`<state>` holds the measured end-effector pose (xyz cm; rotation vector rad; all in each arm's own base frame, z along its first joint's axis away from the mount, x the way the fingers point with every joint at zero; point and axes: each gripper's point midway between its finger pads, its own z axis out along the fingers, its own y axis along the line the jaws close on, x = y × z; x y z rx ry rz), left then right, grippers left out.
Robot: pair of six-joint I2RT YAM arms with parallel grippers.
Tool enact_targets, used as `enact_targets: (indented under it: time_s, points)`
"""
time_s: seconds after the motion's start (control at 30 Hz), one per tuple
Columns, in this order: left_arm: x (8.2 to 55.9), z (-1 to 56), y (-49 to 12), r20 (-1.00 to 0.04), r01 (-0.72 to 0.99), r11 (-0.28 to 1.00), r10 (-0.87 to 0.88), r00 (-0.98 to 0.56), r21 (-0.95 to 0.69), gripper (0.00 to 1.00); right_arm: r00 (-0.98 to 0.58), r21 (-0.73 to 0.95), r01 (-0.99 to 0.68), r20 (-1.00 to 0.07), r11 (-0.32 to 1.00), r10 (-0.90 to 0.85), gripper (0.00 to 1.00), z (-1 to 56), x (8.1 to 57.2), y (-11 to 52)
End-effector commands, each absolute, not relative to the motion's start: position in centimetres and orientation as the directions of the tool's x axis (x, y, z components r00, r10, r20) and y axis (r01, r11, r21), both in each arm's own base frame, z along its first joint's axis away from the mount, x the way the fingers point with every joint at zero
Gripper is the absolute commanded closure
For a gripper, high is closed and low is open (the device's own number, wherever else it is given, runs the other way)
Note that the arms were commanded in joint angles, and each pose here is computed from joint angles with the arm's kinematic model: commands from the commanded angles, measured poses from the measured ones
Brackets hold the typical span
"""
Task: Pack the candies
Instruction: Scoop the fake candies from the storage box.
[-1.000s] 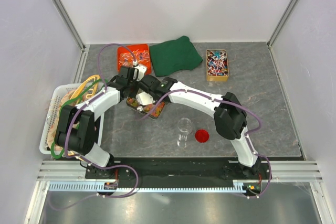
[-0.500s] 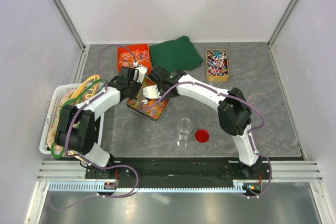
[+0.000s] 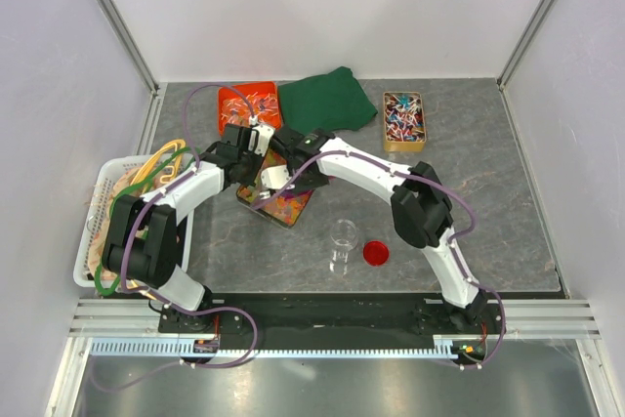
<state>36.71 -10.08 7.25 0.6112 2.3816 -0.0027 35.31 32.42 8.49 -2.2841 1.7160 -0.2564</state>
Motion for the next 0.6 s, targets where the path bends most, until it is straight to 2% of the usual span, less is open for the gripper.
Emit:
enact_targets:
  time_s: [0.0,0.37,0.57]
  points:
    - [40.2,11.9,-13.2,-0.775,0.419,0.904,0.323,-0.543,0.083,0.98,0.301,-0.213,-0.931,0.02,-0.298,-0.954,1.0,5.7,33.2,32.9]
    - [40.3,11.8,-12.8,-0.767,0.396,0.913,0.321,-0.556,0.095,0.98,0.314,-0.247,-0.92,-0.001,-0.304,-0.949,1.0,5.9,31.7,36.5]
    - [40.4,12.0,-12.6,-0.768,0.385,0.918,0.316,-0.558,0.098,0.98,0.242,-0.29,-0.931,-0.044,-0.22,-0.969,1.0,5.8,32.0,38.6]
